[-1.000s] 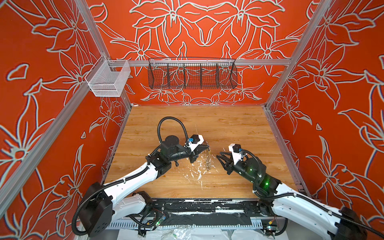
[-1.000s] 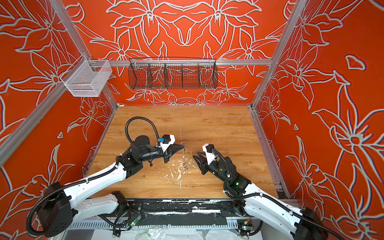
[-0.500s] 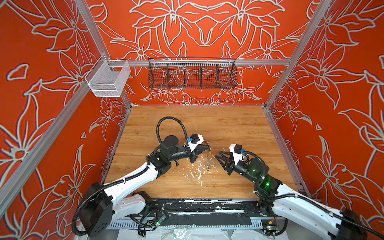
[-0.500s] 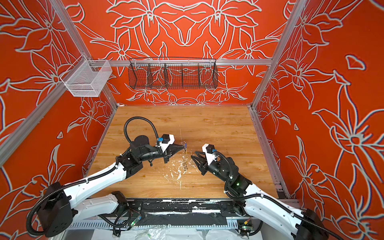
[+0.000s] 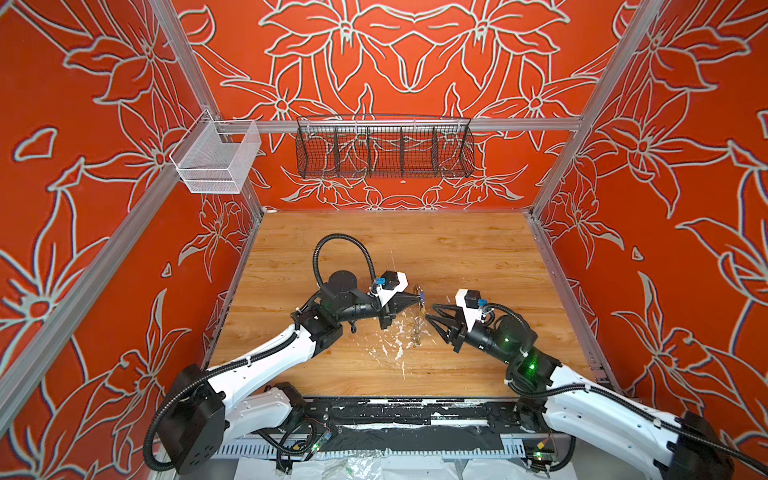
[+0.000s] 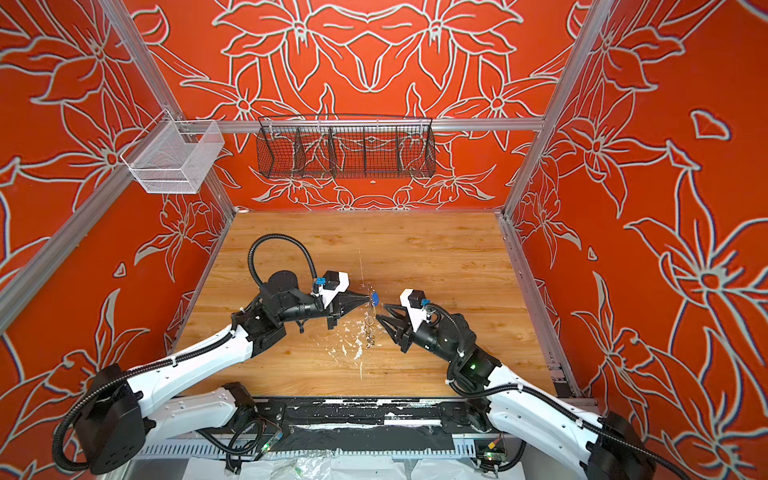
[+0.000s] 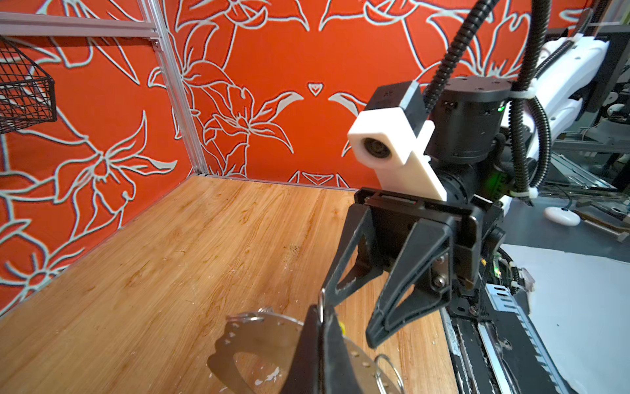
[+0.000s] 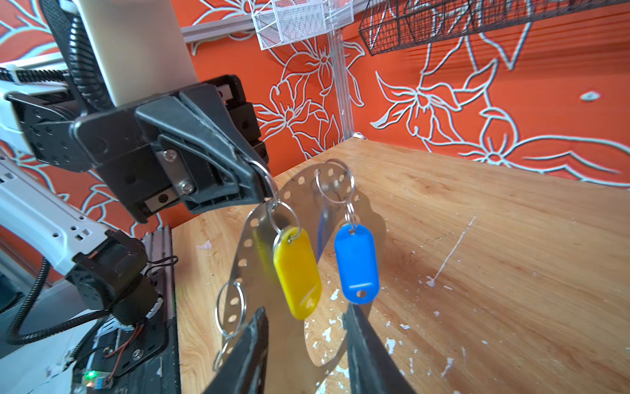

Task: Put the keys on the keyring

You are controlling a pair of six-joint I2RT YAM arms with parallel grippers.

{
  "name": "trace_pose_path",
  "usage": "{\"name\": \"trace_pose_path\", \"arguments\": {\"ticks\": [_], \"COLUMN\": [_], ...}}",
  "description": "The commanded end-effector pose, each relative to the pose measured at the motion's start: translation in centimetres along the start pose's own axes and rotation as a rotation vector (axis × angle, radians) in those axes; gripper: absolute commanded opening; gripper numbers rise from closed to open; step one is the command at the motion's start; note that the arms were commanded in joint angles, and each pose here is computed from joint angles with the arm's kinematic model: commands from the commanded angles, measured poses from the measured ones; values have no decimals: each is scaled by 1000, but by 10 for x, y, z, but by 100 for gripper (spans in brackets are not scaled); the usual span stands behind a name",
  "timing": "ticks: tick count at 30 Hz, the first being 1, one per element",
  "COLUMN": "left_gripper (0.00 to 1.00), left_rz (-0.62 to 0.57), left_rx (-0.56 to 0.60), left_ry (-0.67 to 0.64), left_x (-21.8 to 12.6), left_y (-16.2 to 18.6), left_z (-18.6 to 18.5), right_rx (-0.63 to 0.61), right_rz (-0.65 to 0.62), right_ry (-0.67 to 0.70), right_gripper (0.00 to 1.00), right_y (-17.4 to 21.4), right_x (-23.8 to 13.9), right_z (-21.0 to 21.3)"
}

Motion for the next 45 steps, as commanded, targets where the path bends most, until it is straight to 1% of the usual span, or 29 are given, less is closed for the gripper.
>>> {"name": "trace_pose_path", "arguments": {"ticks": [1, 10, 16, 23, 28, 31, 38, 41, 45], "left_gripper": [0, 0, 0, 0, 0, 0, 0, 0, 0], "left_rz": [-65, -59, -75, -83, -83, -86, -89, -96, -107], "left_rx": [58, 65, 75, 79, 76, 79, 82, 82, 83], "left_ry": [21, 25, 59, 86, 95, 96, 89, 84, 59], "left_x": [-1, 0, -1, 0, 0, 0, -2, -3, -5], "left_y": [-17, -17, -19, -19, -19, -20, -21, -21, -22], "left_z": [2, 2, -2, -4, -5, -5, -5, -6, -5], "right_rx": [-37, -47, -60, -80, -81, -84, -80, -71, -54], "right_rz": [-51, -42, -45, -26, -22, -28, -32, -34, -47], "right_ry": [-76, -106, -96, -161, -168, -176, -156, -138, -99], "right_gripper": [40, 39, 40, 40, 38, 31, 6, 0, 0], "right_y": [-22, -25, -28, -30, -29, -30, -28, -26, -23], "right_x": [5, 9, 11, 14, 15, 15, 13, 12, 9], "right_z": [15, 20, 20, 28, 28, 30, 27, 24, 19]}}
Point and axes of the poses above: each gripper's point midway between its finger pads, its own x axis out along the fingers, its own z axis along the line the jaws close on, y = z × x, the point moved 7 cm from there along -x, back along the fingers, and after that the axes turned 12 degrees about x, right-handed, at the moved point
